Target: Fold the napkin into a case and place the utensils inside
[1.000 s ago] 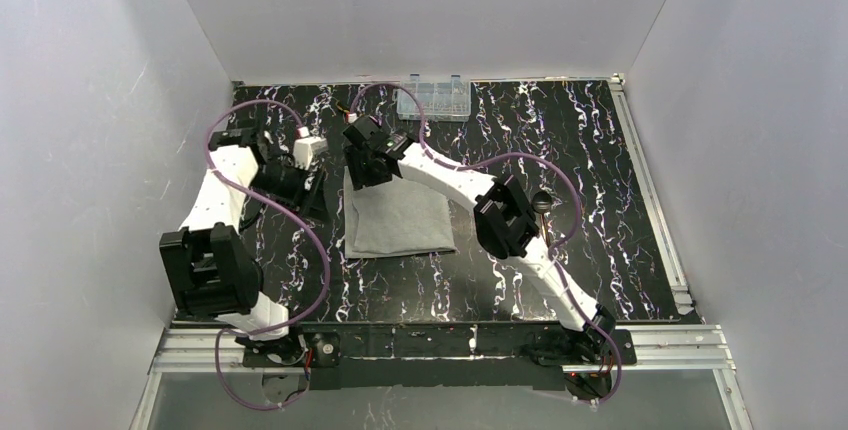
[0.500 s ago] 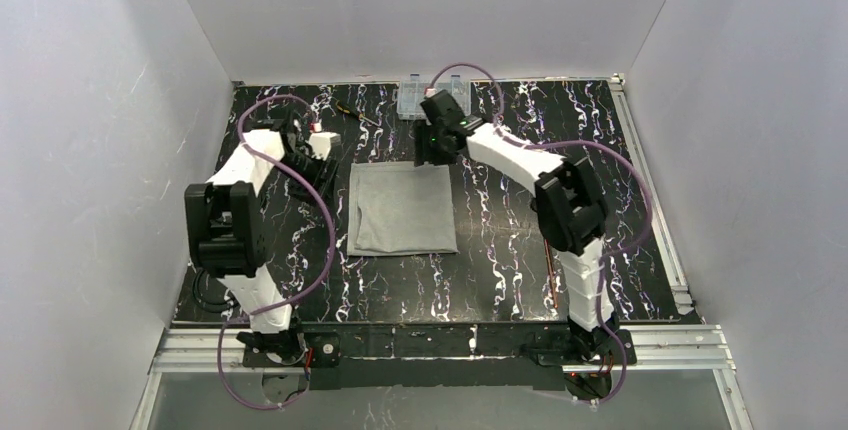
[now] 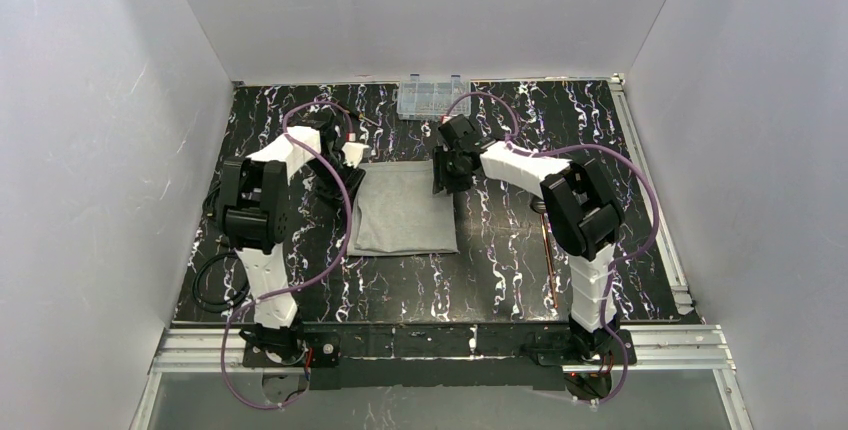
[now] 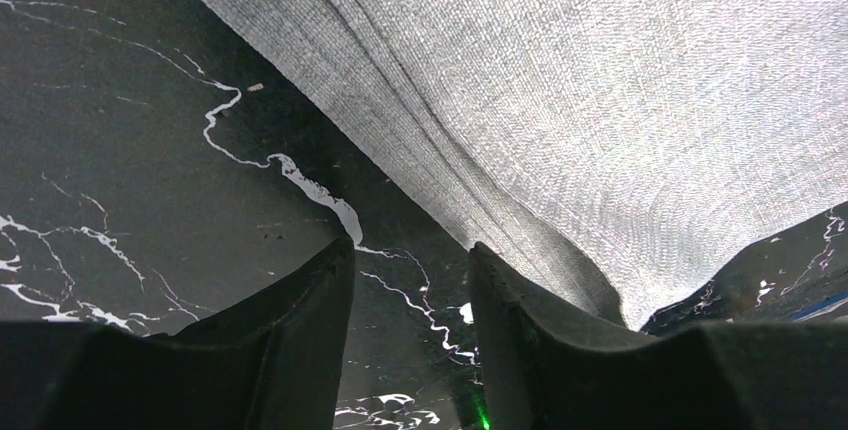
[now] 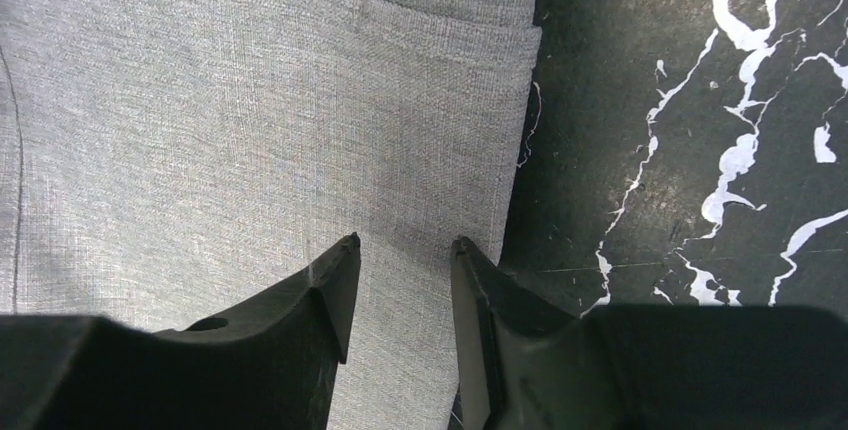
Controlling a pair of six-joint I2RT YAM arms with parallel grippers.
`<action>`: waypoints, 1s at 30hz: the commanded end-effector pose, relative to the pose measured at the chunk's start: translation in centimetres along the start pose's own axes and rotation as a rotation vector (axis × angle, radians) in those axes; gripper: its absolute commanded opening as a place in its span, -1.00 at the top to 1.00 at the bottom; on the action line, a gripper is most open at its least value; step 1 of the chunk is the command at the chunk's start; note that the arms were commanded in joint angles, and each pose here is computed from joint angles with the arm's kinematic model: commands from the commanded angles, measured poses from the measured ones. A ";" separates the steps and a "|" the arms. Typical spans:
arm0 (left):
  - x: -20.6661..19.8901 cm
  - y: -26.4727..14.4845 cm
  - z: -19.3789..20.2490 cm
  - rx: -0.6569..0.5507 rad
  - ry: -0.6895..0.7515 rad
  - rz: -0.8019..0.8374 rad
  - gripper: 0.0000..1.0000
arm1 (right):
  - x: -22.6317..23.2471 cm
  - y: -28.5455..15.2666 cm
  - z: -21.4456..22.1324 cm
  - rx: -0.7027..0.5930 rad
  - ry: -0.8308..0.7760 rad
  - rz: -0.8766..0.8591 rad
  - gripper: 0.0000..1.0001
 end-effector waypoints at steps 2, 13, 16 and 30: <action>-0.7 0.1 -0.8 0.003 0.009 0.017 0.27 | 0.0 -0.4 -1.0 -0.025 0.048 -0.019 0.18; -6.1 1.7 -1.1 0.039 0.051 0.200 0.42 | -5.1 -3.9 -0.1 -0.040 0.075 0.170 0.31; -7.6 1.6 -1.3 0.044 0.064 0.249 0.41 | -5.6 -5.4 -0.5 -0.060 0.069 0.201 0.30; -1.1 -5.3 -0.4 -0.066 0.091 -0.020 0.45 | 1.3 -6.1 0.5 -0.073 -0.064 0.145 -0.16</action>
Point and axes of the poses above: each gripper's point midway between its finger pads, its own y axis out along the fingers, its own x axis along the line the jaws close on, z = x × y, the point moved 1 cm from there along -y, back along the fingers, and after that the axes turned 9 degrees about -y, right-handed, at the moved point
